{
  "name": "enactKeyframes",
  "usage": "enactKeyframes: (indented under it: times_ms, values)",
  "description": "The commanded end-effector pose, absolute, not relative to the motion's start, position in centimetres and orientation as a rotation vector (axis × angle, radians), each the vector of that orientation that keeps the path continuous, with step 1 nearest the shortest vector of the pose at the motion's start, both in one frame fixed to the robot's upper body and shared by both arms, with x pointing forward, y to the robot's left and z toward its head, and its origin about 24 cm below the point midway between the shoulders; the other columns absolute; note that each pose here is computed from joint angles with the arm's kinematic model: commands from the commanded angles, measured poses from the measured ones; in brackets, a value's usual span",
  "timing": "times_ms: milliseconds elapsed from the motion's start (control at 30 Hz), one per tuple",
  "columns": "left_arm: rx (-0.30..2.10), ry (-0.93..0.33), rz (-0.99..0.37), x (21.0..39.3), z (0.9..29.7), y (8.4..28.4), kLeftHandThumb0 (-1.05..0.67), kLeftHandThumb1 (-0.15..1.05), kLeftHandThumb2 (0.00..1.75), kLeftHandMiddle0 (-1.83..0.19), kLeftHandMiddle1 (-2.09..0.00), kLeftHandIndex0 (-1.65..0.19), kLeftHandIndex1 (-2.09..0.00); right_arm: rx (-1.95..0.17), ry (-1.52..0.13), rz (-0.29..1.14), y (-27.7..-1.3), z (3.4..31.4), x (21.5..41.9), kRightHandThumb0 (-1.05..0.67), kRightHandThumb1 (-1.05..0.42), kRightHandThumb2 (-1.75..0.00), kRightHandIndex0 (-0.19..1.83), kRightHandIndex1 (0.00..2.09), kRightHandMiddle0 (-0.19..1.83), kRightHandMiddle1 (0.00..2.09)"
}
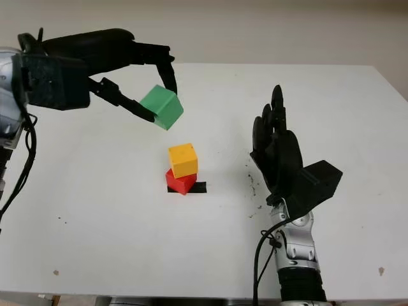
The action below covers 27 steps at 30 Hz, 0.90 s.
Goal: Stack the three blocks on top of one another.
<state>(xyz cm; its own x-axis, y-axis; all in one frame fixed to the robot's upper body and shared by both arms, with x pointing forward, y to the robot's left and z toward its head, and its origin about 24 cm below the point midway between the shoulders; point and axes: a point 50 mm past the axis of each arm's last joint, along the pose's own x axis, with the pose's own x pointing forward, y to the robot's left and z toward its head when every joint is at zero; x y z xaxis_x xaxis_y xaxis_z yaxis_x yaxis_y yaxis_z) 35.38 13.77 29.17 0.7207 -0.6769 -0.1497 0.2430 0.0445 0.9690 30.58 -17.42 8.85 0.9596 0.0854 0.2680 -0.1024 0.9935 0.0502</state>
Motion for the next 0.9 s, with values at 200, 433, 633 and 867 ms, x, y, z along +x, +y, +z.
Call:
enactKeyframes:
  times_ms: [200,433,633,867]
  values:
    - [1.449,-0.452,-0.801,35.1,30.7,11.0,-0.43,1.03,0.05,-0.21,-0.05,-0.24,-1.57,0.073,-0.274,0.09,-17.2,9.0,30.5,-0.76,-1.05,-0.58,-0.19,0.0,-0.19,0.03]
    - [1.451,-0.44,-0.865,35.2,29.4,10.5,-0.42,1.04,0.09,-0.2,-0.05,-0.22,-1.5,0.071,-0.275,0.094,-17.0,8.8,30.4,-0.75,-1.05,-0.59,-0.19,0.0,-0.19,0.0]
    - [1.466,-0.41,-0.887,35.4,28.2,10.5,-0.41,1.03,0.06,-0.22,-0.06,-0.25,-1.52,0.087,-0.273,0.091,-17.0,8.6,30.3,-0.76,-1.05,-0.58,-0.19,0.0,-0.19,0.0]
    - [1.493,-0.407,-0.897,35.4,27.8,10.3,-0.41,1.03,0.06,-0.2,-0.05,-0.27,-1.5,0.092,-0.277,0.089,-16.9,8.7,30.2,-0.74,-1.05,-0.58,-0.19,0.0,-0.19,0.0]
